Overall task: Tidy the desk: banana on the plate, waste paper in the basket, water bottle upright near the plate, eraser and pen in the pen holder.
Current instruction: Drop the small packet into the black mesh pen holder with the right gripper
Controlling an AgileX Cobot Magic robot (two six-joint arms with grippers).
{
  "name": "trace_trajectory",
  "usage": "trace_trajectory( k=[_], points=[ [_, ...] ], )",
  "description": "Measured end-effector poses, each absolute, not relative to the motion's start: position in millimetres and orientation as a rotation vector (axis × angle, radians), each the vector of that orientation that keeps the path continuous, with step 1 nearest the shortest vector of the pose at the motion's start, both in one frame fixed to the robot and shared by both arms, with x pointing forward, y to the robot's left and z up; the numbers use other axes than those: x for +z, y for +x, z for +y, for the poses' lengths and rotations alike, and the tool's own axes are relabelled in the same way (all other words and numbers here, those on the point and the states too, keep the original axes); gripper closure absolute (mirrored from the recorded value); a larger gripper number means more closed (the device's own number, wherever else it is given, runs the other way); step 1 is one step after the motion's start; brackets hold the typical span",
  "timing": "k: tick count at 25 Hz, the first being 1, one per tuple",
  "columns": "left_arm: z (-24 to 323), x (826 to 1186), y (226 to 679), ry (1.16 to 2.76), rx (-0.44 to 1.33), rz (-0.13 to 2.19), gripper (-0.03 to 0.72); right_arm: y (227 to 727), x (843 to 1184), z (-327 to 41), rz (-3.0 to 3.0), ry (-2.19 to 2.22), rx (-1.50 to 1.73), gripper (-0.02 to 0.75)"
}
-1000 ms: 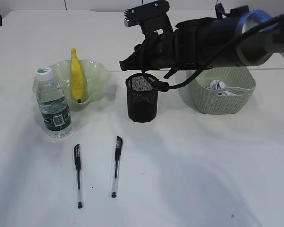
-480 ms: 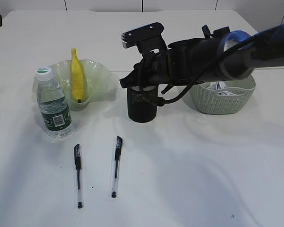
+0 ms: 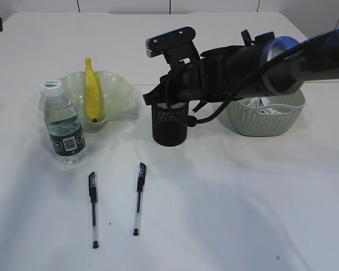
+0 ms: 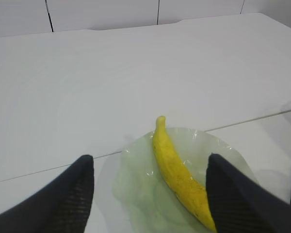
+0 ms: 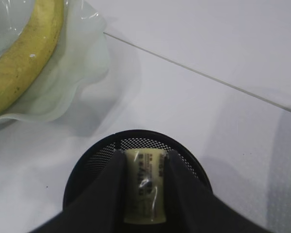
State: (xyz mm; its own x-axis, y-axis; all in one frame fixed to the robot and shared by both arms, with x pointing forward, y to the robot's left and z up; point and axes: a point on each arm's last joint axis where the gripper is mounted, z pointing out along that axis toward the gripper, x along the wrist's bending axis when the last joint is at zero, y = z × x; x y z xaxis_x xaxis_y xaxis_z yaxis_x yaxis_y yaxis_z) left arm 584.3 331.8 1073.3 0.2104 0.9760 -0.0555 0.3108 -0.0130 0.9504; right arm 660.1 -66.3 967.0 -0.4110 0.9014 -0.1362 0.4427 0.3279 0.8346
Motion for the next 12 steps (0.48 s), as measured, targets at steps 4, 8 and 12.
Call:
trace_trajectory(
  k=[4,8,12],
  points=[
    [331.8,1073.3,584.3,1.514,0.863,1.274,0.183,660.1,967.0,-66.3,1.991,1.178,0.979,0.552],
    [331.8,1073.3,584.3,1.514,0.863,1.274,0.183,660.1,967.0,-66.3,1.996,1.167,0.974,0.534],
    [331.8,1073.3,584.3,1.514,0.863,1.274,0.183,660.3,967.3,-66.3,2.005,1.127,0.959,0.532]
  ],
)
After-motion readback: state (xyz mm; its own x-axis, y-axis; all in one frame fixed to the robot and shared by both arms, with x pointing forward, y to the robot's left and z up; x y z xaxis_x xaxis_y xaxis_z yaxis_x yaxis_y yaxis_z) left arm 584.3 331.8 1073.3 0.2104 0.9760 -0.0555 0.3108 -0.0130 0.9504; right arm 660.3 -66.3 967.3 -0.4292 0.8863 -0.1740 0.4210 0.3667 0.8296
